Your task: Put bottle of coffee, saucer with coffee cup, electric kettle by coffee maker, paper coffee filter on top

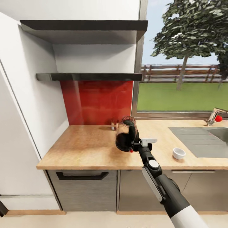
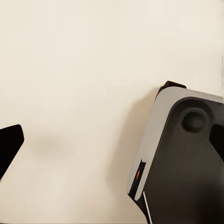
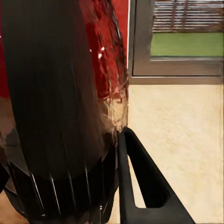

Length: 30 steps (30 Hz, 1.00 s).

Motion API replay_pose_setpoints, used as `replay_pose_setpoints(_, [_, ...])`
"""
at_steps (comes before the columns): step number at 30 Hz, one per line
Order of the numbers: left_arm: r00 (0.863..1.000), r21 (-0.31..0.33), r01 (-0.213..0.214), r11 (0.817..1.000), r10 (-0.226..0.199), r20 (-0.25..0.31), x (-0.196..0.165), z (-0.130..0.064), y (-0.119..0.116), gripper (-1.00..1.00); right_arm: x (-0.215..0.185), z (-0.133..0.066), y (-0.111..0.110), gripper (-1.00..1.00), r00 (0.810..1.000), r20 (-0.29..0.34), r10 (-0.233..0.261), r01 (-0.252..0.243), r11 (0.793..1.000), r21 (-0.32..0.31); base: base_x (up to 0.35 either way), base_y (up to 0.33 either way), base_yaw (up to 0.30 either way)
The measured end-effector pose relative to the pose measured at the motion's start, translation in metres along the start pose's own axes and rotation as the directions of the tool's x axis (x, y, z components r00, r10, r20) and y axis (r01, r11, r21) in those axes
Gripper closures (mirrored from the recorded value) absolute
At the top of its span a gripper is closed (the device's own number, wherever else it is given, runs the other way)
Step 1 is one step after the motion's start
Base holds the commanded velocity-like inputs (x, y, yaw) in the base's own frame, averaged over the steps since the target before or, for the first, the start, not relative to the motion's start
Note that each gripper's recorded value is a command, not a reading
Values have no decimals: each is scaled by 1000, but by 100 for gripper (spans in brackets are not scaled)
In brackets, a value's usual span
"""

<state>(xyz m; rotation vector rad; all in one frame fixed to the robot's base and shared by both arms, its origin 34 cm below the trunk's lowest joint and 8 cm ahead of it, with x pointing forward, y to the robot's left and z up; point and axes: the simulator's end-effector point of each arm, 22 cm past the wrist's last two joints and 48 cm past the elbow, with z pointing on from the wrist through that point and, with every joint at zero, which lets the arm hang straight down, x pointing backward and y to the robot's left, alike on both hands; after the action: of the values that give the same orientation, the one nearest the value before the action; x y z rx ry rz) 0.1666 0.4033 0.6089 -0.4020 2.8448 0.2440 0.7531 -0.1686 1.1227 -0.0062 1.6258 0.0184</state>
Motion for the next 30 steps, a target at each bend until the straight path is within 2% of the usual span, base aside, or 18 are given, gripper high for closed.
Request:
replay_pose_setpoints(9, [1000, 2, 1, 1000, -1, 1, 0, 0, -2, -100, 0, 0, 0, 100, 1000, 0, 0, 0, 1000, 0, -21, 21, -293])
replay_pose_setpoints(30, [1000, 2, 1, 1000, -1, 1, 0, 0, -2, -100, 0, 0, 1, 100, 1000, 0, 1, -1, 1000, -1, -199, 222, -293])
